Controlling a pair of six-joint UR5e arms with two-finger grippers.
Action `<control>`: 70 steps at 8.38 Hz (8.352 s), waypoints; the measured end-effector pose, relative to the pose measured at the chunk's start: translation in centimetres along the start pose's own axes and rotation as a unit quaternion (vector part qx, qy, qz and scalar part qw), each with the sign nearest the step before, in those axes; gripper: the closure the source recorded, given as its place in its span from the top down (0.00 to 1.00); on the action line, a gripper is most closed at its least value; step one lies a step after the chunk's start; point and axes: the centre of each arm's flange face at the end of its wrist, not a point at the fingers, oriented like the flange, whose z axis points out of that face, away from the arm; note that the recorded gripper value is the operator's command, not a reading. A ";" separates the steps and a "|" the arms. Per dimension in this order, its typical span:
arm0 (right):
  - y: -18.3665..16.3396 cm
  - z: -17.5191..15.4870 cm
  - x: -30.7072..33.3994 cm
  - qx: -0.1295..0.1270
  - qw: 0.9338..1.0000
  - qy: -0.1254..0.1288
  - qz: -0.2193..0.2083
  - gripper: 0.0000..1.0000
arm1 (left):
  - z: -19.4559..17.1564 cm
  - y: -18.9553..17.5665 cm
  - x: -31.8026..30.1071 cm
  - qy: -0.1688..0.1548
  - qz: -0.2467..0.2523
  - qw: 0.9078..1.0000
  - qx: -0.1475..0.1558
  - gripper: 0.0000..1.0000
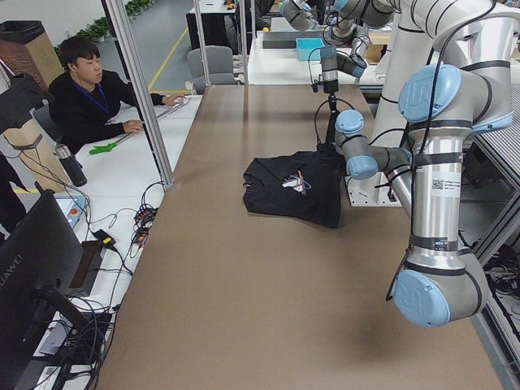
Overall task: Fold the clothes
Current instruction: 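Lift the hem with both grippers and fold it toward the collar, then release, then grasp the folded shirt's corner nearest the left gripper, then drag the folded shirt with the left gripper, rotating it upright, then move the right gripper to the shirt's side edge while the left gripper withdraws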
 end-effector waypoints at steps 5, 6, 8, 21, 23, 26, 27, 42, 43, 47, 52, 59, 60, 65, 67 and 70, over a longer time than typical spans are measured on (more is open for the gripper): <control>-14.3 3.8 1.3 0.109 0.993 0.041 0.028 0.00 | 1.4 -12.6 0.8 -0.027 -0.045 0.985 0.162 0.00; -16.2 4.2 0.2 0.119 0.991 0.046 0.031 0.00 | 2.3 -13.9 1.3 -0.033 -0.047 0.983 0.176 0.00; -18.5 4.1 -1.8 0.138 0.988 0.060 0.029 0.00 | 4.0 -16.4 2.4 -0.044 -0.052 0.978 0.199 0.00; -28.8 11.1 -0.9 0.171 0.973 0.158 0.004 0.94 | 12.2 -29.8 3.9 -0.125 -0.058 0.960 0.242 0.94; -29.6 9.4 -1.3 0.176 0.972 0.154 -0.022 0.94 | 10.0 -30.3 3.8 -0.128 -0.001 0.963 0.238 0.94; -30.0 8.3 -1.4 0.174 0.971 0.153 -0.054 0.94 | 7.0 -29.1 3.2 -0.097 0.029 0.977 0.187 0.94; -29.8 8.1 -1.6 0.174 0.971 0.150 -0.059 0.94 | 7.2 -27.9 2.4 -0.089 0.038 0.979 0.177 0.94; -29.0 8.2 -2.6 0.179 0.971 0.138 -0.075 0.94 | 21.9 -11.2 -10.1 -0.075 0.124 0.987 0.068 0.49; -29.0 8.2 -2.6 0.179 0.971 0.138 -0.075 0.94 | 22.3 -10.8 -10.1 -0.075 0.126 0.987 0.064 0.22; -29.0 8.2 -2.7 0.179 0.971 0.137 -0.077 0.94 | 21.7 -10.3 -9.6 -0.061 0.124 0.988 0.066 0.00; -29.0 8.5 -2.8 0.177 0.972 0.137 -0.077 0.94 | 18.1 -19.2 -11.6 -0.092 0.131 0.977 0.144 0.00; -29.0 8.7 -2.6 0.176 0.971 0.140 -0.075 0.94 | 16.8 -47.2 7.9 -0.136 0.092 0.952 0.259 0.00; -29.0 8.7 -2.6 0.176 0.971 0.140 -0.075 0.94 | 17.0 -48.6 11.2 -0.144 0.088 0.949 0.267 0.00; -29.3 8.9 -2.6 0.176 0.971 0.142 -0.076 0.94 | 15.1 -50.6 15.6 -0.151 0.109 0.943 0.277 0.95; -30.2 9.3 -4.2 0.178 0.971 0.138 -0.078 0.93 | 9.5 -52.6 13.4 -0.126 0.115 0.952 0.256 0.95; -31.0 10.5 -8.8 0.185 0.976 0.109 -0.020 0.93 | 6.2 -51.8 9.0 -0.094 0.119 0.962 0.227 0.95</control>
